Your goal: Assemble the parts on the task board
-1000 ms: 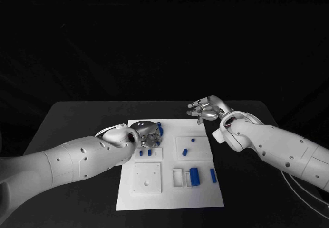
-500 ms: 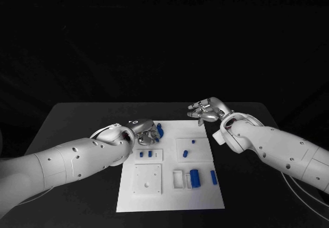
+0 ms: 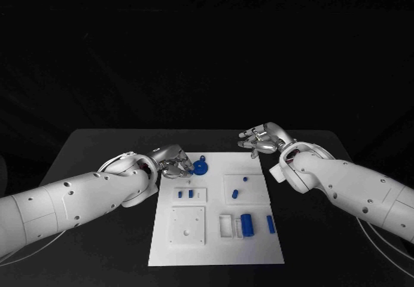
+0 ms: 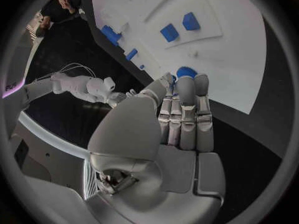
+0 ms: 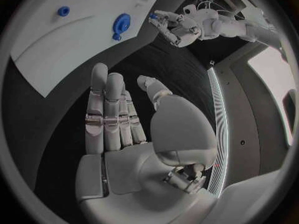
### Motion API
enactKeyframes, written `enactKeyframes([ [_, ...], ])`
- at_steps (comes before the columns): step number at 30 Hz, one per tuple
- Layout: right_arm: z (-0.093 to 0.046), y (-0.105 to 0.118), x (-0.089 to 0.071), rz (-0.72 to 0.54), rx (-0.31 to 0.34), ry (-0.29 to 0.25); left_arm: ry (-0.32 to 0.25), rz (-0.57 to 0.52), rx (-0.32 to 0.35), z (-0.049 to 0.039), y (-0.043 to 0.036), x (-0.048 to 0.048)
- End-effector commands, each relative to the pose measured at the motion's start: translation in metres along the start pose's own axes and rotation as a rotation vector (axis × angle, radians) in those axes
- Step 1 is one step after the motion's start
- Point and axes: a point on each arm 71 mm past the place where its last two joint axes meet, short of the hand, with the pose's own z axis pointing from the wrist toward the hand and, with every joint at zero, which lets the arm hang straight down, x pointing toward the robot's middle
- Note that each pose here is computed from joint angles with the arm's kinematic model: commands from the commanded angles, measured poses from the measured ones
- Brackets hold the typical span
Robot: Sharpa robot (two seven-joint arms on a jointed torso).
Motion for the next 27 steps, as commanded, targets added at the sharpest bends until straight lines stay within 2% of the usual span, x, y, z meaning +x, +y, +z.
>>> enactKeyframes([
  [1,0.0,0.0,0.0,0.002,-0.008,0.001,0.043,-0.042,-0.017,-0.0044,0.0022,0.0003],
  [5,0.0,0.0,-0.001,0.001,-0.007,0.001,0.046,-0.036,-0.025,-0.0088,0.0065,-0.0017],
  [10,0.0,0.0,-0.001,0.001,-0.007,0.001,0.038,0.013,-0.008,-0.0098,0.0072,-0.0019],
  [27,0.0,0.001,0.0,0.003,-0.009,0.003,0.041,0.114,0.015,-0.0007,0.0083,0.0155],
])
